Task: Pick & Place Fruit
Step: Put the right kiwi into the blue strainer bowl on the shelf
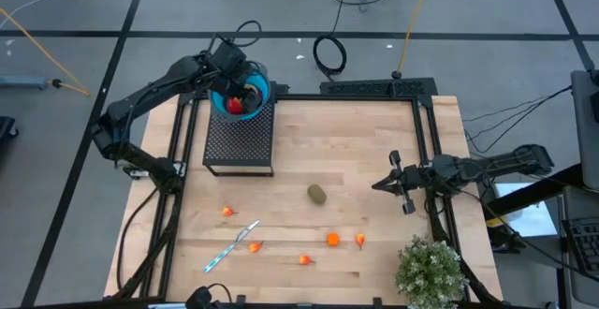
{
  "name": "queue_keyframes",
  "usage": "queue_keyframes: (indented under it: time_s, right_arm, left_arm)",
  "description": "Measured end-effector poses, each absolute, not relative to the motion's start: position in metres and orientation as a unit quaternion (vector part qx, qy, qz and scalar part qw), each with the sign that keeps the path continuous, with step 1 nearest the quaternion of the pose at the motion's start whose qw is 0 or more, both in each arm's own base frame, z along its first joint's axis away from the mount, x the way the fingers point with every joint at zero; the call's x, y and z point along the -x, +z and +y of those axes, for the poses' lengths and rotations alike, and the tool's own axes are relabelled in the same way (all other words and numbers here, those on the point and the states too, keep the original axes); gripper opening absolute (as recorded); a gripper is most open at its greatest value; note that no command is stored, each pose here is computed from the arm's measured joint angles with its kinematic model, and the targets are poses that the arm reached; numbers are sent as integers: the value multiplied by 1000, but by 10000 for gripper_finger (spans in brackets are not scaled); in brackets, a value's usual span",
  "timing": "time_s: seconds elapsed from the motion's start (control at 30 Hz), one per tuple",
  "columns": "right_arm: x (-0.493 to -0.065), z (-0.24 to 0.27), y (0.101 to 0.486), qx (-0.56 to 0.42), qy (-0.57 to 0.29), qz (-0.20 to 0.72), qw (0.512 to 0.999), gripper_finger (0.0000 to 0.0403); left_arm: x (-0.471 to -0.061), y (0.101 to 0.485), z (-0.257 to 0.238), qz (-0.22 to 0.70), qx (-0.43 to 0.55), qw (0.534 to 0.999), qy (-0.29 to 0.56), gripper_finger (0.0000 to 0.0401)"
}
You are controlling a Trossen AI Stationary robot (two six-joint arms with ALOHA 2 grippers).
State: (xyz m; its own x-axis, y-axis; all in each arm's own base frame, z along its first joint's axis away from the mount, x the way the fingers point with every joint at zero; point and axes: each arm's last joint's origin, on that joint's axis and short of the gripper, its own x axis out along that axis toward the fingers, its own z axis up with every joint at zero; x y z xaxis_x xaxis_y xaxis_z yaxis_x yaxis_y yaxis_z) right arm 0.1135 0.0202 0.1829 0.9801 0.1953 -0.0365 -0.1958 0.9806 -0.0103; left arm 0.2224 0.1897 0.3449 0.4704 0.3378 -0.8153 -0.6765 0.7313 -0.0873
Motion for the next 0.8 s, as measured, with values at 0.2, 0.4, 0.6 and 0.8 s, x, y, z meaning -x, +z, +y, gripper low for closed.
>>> queue_keyframes:
  time_s: [0.2,0.4,0.6,0.8]
  right_arm:
    - [-109,19,180,8,98,34,995,0]
    - [-109,19,179,8,98,38,994,0]
    - [-109,19,179,8,98,37,994,0]
    - [-109,19,179,8,99,36,994,0]
  left_arm:
    - [-222,345,190,415,204,833,305,218]
    - [-222,345,190,415,204,833,305,218]
    - [-222,345,190,415,203,833,304,218]
    - [-223,346,192,413,177,832,325,218]
